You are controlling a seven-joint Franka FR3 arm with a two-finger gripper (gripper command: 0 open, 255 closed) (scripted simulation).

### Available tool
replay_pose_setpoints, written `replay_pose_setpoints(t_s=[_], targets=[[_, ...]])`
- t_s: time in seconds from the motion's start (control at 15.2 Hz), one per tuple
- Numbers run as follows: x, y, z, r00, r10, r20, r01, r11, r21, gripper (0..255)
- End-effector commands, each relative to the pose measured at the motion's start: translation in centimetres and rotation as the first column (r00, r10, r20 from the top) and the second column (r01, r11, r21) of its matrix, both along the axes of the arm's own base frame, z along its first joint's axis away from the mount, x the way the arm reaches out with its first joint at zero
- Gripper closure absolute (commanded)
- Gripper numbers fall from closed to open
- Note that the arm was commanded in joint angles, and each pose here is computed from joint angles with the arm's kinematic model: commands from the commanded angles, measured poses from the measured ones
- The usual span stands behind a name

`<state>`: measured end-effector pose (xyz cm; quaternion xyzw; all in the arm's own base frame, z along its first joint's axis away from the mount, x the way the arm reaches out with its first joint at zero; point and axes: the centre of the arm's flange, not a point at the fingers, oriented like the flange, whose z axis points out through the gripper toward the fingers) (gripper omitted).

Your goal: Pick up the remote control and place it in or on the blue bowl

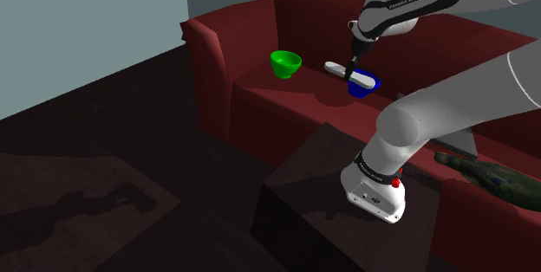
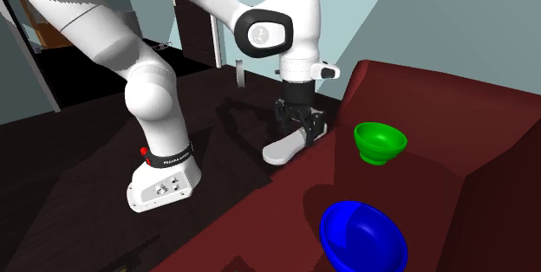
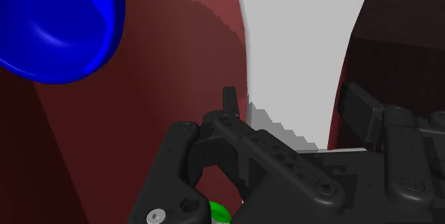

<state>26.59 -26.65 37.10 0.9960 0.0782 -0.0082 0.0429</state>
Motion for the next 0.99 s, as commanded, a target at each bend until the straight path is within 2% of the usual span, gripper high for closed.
replay_pose_setpoints(t_s=[0.0,0.92], targets=[[-0.3,-2.7,0.3,1.0,0.001,0.0,-0.001,1.0,-0.001,255],[-2.8,-21.1,0.6,1.0,0.001,0.0,-0.001,1.0,-0.001,255]])
